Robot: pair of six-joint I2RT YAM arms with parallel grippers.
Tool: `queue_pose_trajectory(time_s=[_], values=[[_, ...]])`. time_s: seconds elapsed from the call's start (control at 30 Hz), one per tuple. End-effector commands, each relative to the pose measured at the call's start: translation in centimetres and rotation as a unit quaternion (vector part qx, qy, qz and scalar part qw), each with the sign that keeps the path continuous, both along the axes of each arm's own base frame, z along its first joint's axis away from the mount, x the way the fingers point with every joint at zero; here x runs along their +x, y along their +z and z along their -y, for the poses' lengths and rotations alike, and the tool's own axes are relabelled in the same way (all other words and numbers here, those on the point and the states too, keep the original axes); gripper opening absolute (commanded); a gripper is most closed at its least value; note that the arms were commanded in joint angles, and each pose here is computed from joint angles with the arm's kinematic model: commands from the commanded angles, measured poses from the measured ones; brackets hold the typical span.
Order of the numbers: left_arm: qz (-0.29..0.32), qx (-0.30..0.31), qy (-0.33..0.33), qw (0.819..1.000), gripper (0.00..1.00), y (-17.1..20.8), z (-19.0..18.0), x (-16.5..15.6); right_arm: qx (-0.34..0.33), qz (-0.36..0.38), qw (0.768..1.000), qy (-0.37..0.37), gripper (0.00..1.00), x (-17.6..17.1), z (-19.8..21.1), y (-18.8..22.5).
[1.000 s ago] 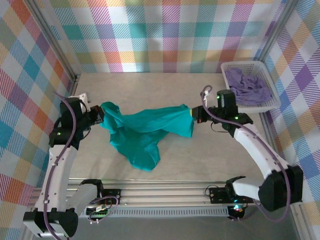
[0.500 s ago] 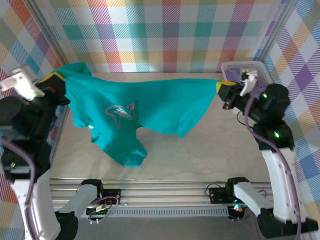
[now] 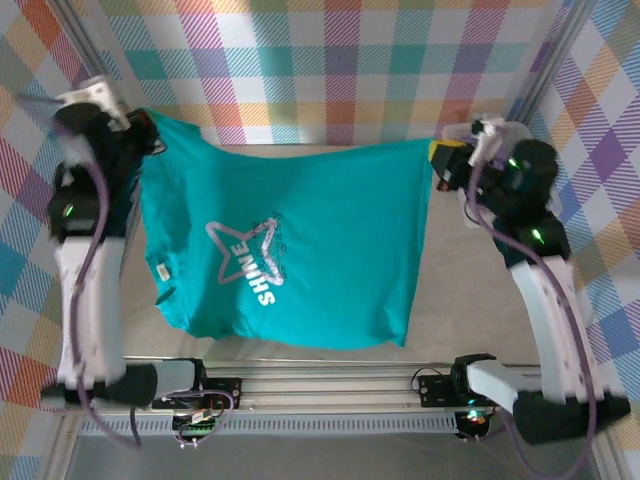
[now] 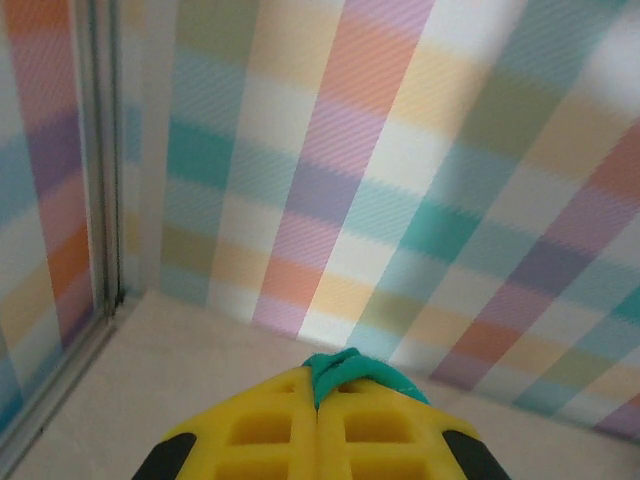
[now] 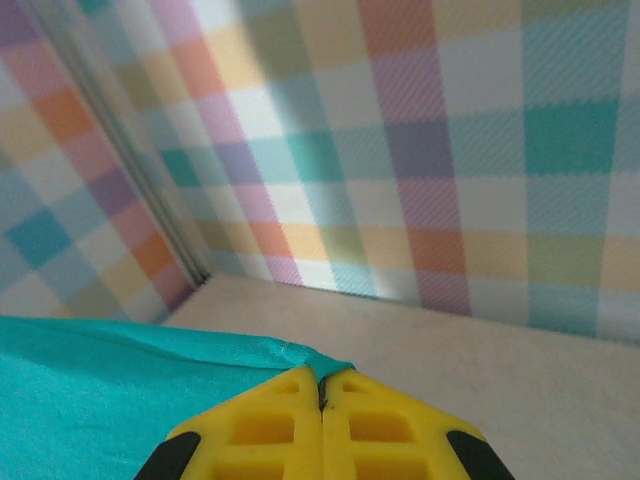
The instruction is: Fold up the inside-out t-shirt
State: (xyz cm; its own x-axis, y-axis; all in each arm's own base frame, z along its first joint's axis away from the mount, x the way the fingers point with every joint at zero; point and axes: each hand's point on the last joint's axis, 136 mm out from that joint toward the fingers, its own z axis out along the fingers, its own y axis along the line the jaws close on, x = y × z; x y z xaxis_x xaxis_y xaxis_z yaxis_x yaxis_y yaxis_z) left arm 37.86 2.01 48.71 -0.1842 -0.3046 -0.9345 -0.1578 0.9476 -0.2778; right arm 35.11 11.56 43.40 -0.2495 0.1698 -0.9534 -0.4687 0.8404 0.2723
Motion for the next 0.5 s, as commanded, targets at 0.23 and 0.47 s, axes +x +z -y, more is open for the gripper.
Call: queue_pose_trajectory(time_s=[0.23, 0.47], values=[[0.067, -0.021, -0.026, 0.997, 0.00, 6.4, 0.7, 4.2, -0.007, 0.087, 0.996, -0.029, 0.00, 5.7, 0.3, 6.7], [0.150, -0.027, -0.050, 0.987, 0.00, 12.4, 1.7, -3.9, -0.018, 0.135, 0.990, -0.026, 0.00, -0.6, 1.0, 10.2]])
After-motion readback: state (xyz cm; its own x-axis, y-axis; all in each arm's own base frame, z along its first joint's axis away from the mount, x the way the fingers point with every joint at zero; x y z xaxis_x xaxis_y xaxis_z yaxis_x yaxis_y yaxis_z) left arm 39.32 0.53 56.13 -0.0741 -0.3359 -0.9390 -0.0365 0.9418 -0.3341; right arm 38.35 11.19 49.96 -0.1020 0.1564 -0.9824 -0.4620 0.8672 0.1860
